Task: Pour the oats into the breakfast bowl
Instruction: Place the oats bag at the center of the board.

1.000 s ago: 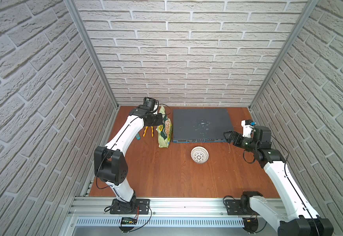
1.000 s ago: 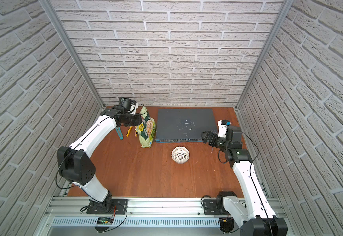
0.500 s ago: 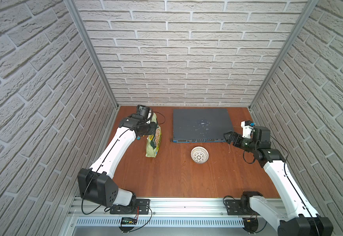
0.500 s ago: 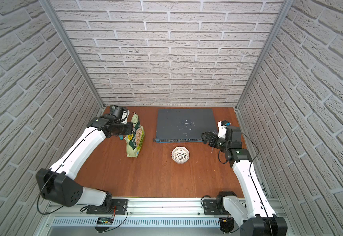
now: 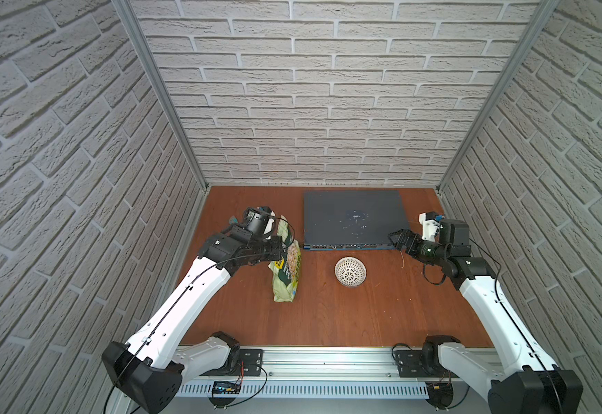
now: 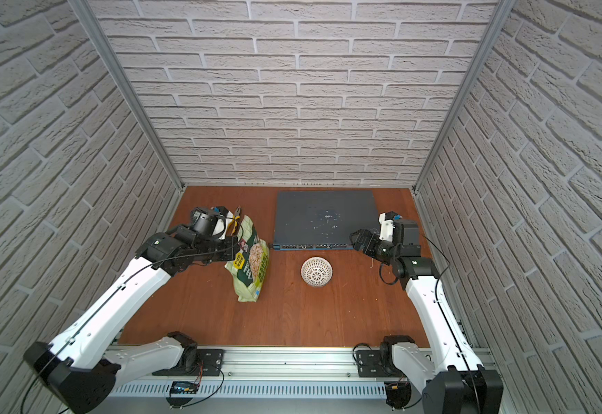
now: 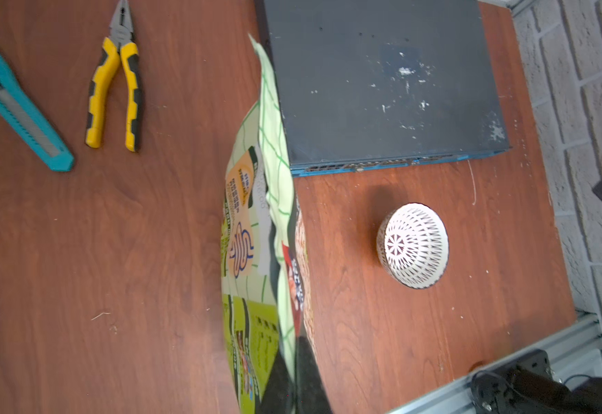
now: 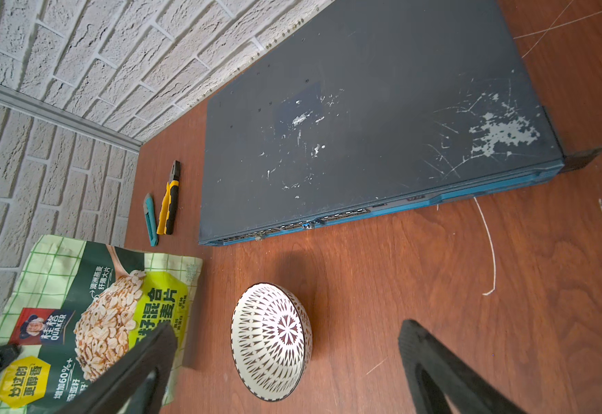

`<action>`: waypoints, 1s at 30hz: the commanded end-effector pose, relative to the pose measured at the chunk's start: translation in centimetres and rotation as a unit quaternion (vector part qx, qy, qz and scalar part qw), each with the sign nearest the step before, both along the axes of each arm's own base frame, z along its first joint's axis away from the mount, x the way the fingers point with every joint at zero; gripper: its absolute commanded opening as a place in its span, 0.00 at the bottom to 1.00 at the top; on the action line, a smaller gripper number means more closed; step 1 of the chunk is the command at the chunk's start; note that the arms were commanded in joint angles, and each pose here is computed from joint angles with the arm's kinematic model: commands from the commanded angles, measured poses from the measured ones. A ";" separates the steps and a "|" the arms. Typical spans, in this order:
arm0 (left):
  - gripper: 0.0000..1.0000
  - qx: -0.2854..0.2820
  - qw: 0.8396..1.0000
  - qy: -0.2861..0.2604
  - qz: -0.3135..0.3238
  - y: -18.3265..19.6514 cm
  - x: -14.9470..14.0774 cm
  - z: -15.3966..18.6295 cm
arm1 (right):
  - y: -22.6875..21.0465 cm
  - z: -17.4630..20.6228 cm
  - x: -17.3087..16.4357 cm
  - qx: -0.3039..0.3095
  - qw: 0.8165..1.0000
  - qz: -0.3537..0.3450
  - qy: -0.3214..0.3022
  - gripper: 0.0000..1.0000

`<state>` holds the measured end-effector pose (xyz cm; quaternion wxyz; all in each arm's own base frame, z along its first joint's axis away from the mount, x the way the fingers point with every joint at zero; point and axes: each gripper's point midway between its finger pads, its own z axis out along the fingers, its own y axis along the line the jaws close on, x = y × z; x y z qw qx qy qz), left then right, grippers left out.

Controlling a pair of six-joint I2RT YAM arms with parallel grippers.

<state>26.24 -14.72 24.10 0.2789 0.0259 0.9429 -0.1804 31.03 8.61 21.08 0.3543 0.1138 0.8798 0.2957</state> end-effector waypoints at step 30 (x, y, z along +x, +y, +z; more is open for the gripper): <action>0.36 -0.110 0.990 -0.066 0.064 -1.1 0.4 0.9 | 17.7 5.8 -2.7 0.136 0.973 0.180 0.050 0.75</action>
